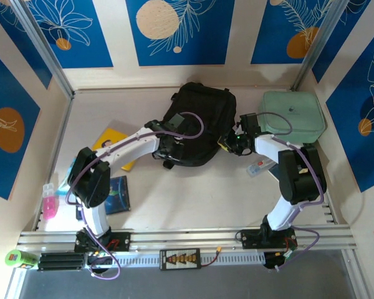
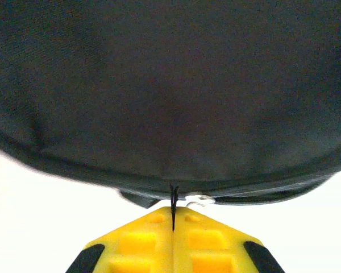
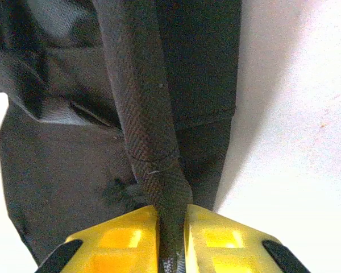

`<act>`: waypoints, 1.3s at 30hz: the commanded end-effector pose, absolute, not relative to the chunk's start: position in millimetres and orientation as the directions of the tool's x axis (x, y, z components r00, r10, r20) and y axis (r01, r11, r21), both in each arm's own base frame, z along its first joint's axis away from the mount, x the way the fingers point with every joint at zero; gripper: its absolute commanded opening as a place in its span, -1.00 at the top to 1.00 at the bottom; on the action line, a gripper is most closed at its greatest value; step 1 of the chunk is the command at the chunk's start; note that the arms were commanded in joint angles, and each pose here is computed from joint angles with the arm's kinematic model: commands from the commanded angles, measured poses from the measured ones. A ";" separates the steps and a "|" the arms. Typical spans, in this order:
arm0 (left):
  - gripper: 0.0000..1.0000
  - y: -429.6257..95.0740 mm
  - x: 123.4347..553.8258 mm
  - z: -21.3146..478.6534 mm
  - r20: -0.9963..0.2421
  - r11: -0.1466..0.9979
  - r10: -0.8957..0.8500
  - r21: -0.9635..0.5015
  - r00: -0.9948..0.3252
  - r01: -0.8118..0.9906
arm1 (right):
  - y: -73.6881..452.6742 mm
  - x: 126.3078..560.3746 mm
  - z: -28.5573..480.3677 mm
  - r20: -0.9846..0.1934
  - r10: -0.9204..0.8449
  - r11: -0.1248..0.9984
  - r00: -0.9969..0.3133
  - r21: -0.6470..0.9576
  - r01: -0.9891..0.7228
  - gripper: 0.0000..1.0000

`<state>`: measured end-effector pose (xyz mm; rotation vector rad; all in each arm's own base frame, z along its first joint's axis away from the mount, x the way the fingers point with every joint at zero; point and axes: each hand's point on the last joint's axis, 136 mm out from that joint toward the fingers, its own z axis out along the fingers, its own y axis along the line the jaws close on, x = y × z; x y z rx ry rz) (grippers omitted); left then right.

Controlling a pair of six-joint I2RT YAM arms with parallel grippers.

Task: Pack the student bag
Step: Unzip the student bag at the center of the table.

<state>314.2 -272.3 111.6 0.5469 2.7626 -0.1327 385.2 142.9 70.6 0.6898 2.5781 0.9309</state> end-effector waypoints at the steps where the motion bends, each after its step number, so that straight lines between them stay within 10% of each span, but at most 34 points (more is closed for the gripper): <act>1: 1.00 -328.3 310.6 130.5 -0.396 0.842 0.397 -0.202 -0.828 0.500 | 135.7 380.9 99.4 -0.157 0.560 0.664 -0.814 0.672 0.327 0.27; 9: 1.00 -398.4 271.7 143.2 -0.432 0.734 0.387 -0.390 -0.815 0.555 | 123.3 303.5 90.0 0.066 0.711 0.498 -0.700 0.656 0.568 -0.51; 17: 1.00 -423.5 254.7 143.7 -0.460 0.687 0.356 -0.461 -0.813 0.562 | 131.0 283.5 93.0 0.182 0.720 0.387 -0.669 0.696 0.605 -0.62; 27: 1.00 -390.1 258.4 125.7 -0.422 0.786 0.362 -0.341 -0.831 0.516 | 128.0 279.3 55.0 0.165 0.751 0.439 -0.639 0.598 0.670 0.39; 39: 1.00 -259.3 268.0 111.1 -0.418 0.960 0.204 -0.092 -0.885 0.265 | 110.2 302.3 55.7 -0.022 0.703 0.600 -0.711 0.556 0.576 0.68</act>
